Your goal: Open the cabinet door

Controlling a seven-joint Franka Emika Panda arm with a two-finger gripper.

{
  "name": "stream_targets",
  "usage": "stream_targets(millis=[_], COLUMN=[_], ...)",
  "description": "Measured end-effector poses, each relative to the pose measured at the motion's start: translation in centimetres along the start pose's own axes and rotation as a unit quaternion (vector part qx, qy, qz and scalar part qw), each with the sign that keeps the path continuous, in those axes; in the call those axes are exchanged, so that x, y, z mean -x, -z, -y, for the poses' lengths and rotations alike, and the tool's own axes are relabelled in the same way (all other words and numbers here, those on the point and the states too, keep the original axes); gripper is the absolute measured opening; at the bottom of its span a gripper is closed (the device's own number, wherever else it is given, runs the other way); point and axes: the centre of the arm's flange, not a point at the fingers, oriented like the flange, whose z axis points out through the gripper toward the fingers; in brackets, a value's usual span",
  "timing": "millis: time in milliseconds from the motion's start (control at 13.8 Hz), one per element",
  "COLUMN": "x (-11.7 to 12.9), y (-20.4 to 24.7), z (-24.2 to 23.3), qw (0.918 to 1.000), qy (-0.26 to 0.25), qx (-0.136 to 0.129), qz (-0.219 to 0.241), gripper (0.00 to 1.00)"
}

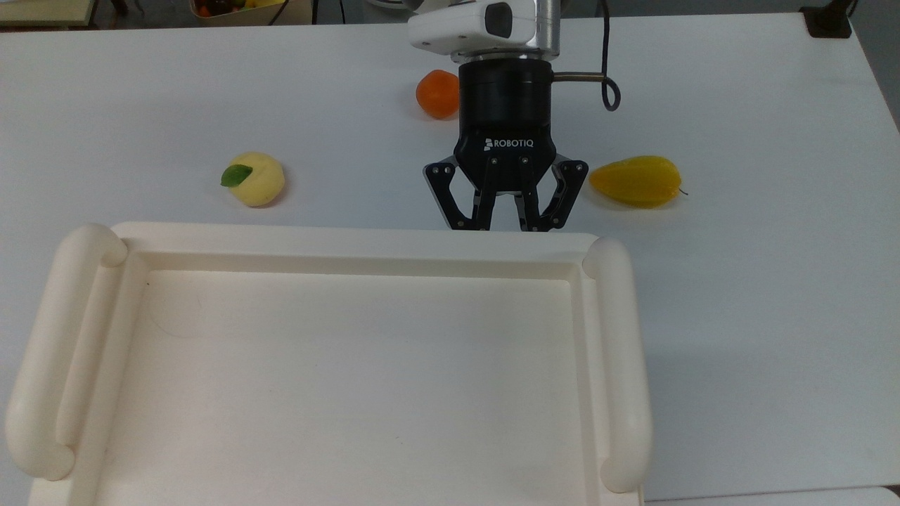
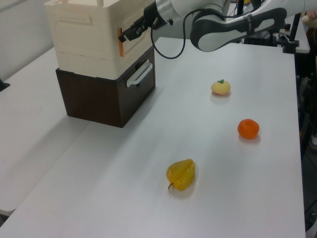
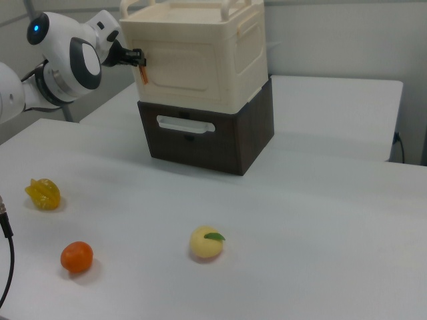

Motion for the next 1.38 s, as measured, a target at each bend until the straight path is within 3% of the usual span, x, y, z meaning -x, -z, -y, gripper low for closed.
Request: stream_targets(millis=[291,799,1162,1380], x=[0.2,0.2,-0.4,-0.3], y=[-0.2,-0.1,1.6,1.9], z=[0.4,0.4,1.0,1.1], qw=[1.0,1.0,0.998,0.9973], qy=[-0.001,-0.006,-0.028,-0.033], qx=[-0.003,-0.002,0.018,0.022], qz=[0.0,0.003,0.054,0.062], gripper=[0.14,0.14,0.14,0.14])
